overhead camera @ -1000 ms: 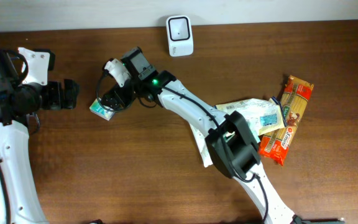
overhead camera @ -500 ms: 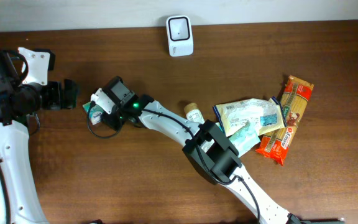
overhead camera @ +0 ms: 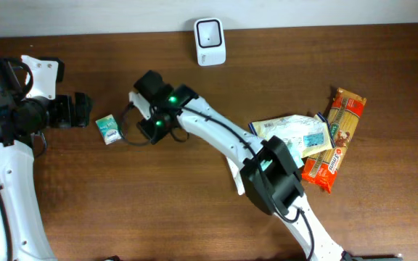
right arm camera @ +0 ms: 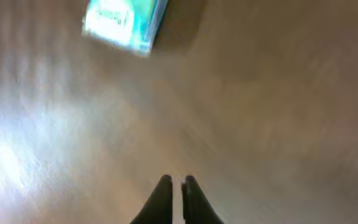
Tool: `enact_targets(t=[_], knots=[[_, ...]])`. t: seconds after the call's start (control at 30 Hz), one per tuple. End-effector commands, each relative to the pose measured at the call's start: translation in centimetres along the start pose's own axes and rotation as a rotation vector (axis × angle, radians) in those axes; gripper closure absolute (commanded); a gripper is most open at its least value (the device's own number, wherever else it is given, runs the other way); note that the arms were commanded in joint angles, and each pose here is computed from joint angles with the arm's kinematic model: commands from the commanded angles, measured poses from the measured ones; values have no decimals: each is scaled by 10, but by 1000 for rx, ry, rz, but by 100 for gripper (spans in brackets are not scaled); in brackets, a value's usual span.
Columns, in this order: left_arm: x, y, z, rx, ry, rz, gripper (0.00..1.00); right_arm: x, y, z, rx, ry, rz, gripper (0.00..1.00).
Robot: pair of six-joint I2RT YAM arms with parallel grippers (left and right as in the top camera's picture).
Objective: Scan the item barcode
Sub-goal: 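Reach the right gripper left and grasp the green tissue pack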
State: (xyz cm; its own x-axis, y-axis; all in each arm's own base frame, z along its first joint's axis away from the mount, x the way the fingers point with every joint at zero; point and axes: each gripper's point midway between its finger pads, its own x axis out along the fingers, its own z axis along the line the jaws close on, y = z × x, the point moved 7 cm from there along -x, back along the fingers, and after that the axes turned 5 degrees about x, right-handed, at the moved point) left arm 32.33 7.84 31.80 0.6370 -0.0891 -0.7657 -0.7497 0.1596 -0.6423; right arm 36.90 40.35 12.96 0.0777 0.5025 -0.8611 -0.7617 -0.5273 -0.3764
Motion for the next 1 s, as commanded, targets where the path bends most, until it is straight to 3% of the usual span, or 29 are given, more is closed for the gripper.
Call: enact_targets(t=[0.0, 0.03, 0.1, 0.33, 0.5, 0.63, 0.77, 0.87, 0.93, 0.97], knots=[[0, -2, -2, 15, 14, -8, 1, -6, -33, 8, -149, -15, -187, 31], [0, -1, -2, 14, 14, -8, 1, 1, -44, 11, -209, -22, -254, 25], [0, -1, -2, 14, 14, -8, 1, 17, -53, 13, -239, -34, -319, 24], [0, -1, -2, 14, 14, -8, 1, 78, -42, 33, -292, -79, -340, 42], [0, -1, -2, 14, 14, -8, 1, 96, -41, 49, -162, -132, -371, 47], [0, -1, -2, 14, 14, -8, 1, 105, -35, 29, -87, -103, -333, 59], [0, -1, -2, 14, 14, -8, 1, 109, -27, 4, -49, 116, -313, 54], [0, -1, -2, 14, 14, -8, 1, 111, -23, 8, -119, 89, -283, 45], [0, -1, -2, 14, 14, -7, 1, 111, -22, 10, -120, 62, -276, 46], [0, -2, -2, 15, 14, -8, 1, 111, -21, 10, -99, 56, -275, 53]])
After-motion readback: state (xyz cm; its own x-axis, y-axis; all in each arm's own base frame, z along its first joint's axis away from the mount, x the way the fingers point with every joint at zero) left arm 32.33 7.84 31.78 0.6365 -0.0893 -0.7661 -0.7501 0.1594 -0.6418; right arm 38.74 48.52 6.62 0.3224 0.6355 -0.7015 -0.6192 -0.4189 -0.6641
